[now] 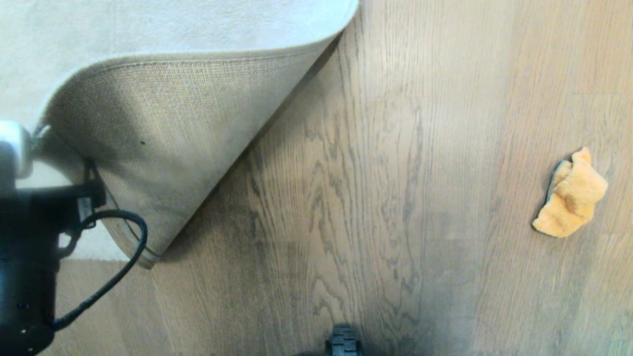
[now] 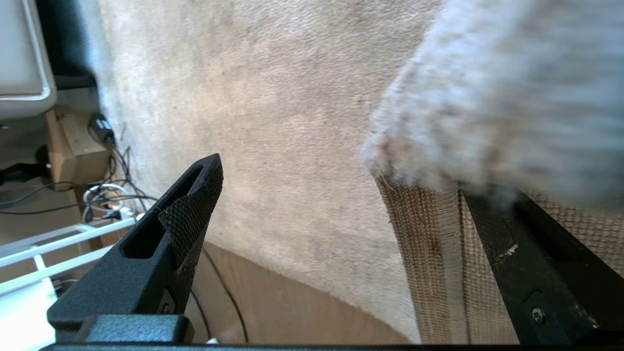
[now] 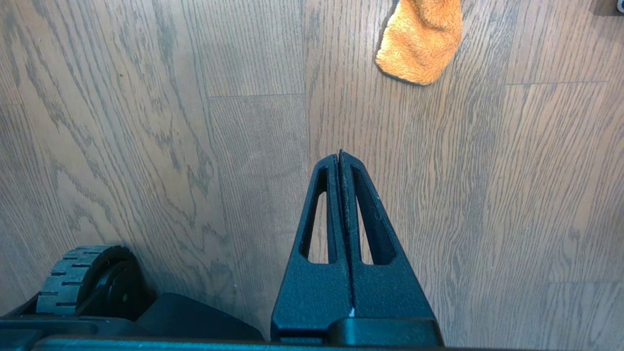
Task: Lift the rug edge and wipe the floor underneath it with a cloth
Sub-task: Put down the rag
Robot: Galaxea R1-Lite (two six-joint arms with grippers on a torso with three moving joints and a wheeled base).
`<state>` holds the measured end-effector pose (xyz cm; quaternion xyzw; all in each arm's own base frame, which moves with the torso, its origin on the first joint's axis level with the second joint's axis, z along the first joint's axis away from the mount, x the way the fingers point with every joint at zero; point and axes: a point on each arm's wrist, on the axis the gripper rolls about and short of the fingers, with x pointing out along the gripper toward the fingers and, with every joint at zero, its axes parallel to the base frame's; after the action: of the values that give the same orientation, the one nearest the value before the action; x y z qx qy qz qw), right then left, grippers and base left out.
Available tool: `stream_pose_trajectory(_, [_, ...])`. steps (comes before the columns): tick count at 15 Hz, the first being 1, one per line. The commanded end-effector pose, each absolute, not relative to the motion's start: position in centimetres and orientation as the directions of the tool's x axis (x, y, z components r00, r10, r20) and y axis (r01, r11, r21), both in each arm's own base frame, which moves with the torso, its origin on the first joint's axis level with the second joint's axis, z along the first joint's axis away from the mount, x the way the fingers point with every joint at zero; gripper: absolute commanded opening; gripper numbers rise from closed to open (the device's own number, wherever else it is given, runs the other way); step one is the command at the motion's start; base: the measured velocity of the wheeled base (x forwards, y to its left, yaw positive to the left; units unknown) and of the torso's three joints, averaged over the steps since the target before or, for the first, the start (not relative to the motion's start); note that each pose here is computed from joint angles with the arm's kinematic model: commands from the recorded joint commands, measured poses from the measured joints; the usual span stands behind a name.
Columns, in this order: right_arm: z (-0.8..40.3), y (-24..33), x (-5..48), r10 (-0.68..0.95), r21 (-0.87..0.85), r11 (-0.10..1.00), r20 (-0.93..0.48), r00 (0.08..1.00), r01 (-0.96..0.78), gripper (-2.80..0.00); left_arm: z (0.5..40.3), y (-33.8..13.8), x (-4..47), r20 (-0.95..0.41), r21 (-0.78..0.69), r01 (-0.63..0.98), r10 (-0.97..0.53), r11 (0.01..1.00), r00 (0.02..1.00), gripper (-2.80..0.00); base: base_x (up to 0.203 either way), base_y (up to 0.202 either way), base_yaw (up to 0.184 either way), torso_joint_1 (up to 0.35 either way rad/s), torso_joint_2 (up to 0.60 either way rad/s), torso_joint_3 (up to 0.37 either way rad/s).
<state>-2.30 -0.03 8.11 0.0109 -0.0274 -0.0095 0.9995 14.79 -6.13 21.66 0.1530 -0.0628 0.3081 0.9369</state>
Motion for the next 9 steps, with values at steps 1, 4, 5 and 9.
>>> stream_pose_trajectory(1, [8.1, 0.0, -2.3, -0.02, 0.022, 1.0, 0.054, 0.998, 0.019, -2.8, 22.0, -6.6, 14.2, 0.215, 0.216, -0.582, 0.543, 0.784, 0.812, 0.0, 0.0, 0.0, 0.0, 0.0, 0.0, 0.0])
stream_pose_trajectory(4, [8.1, 0.0, -2.3, -0.02, 0.022, 1.0, 0.054, 0.998, 0.019, -2.8, 21.9, -7.4, 13.6, 0.194, 0.208, -0.56, 0.527, 0.802, 0.827, 0.0, 0.0, 0.0, 0.0, 0.0, 0.0, 0.0])
stream_pose_trajectory(5, [8.1, 0.0, -2.3, -0.02, 0.022, 1.0, 0.054, 0.998, 0.019, -2.8, 21.8, -7.6, 13.6, 0.19, 0.208, -0.556, 0.524, 0.805, 0.83, 0.0, 0.0, 0.0, 0.0, 0.0, 0.0, 0.0])
stream_pose_trajectory(9, [8.1, 0.0, -2.3, -0.018, 0.022, 1.0, 0.054, 0.998, 0.017, -2.8, 22.2, -7.7, 13.0, 0.199, 0.184, -0.534, 0.501, 0.825, 0.842, 0.0, 0.0, 0.0, 0.0, 0.0, 0.0, 0.0])
